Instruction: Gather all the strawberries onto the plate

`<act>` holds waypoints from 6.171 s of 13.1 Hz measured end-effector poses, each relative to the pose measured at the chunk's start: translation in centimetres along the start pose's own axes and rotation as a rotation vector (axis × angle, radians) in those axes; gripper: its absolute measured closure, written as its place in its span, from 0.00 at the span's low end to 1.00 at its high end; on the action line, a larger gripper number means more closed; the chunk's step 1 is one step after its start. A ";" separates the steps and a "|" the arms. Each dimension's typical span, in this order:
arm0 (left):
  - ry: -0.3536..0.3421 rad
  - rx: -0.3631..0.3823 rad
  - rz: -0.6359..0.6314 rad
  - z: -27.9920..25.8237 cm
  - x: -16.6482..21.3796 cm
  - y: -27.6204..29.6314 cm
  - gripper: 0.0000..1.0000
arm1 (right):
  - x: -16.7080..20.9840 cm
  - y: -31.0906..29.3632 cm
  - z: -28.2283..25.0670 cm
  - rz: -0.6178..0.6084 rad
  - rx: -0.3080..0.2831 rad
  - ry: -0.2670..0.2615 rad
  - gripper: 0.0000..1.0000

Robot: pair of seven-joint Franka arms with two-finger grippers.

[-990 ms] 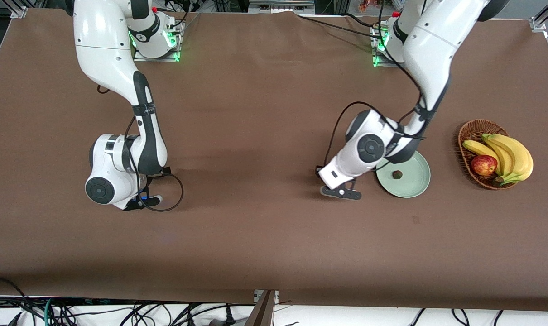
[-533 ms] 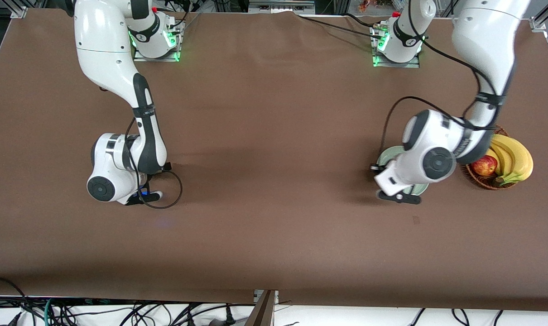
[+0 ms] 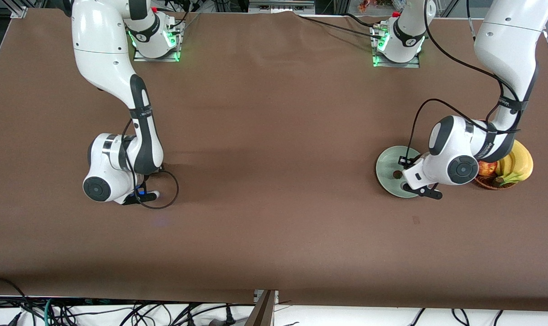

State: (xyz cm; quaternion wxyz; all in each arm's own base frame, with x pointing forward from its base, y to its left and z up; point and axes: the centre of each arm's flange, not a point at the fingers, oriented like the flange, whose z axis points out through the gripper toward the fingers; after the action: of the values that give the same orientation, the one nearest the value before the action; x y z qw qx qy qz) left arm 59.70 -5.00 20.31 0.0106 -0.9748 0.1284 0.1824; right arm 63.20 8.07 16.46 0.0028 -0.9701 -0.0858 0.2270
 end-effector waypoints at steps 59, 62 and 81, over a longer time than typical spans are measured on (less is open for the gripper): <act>0.077 -0.196 -0.028 0.6 8.8 22.5 0.67 | -23.3 0.2 -35.8 -0.001 0.019 0.256 0.00; 0.006 -0.178 -0.067 -2.5 7.7 19.9 0.67 | -27.1 1.0 -35.8 0.013 -0.039 0.266 0.00; -0.204 -0.168 -0.015 -12.9 -1.3 -2.8 0.00 | -30.2 -1.0 -37.0 0.085 -0.068 0.309 0.00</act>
State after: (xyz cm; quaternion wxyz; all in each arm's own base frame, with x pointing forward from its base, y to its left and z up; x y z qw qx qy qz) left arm 63.82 -2.85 32.77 -0.0569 -0.9496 0.1036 0.2905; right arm 52.70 5.25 63.04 -0.0267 -0.9958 -0.0508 0.0720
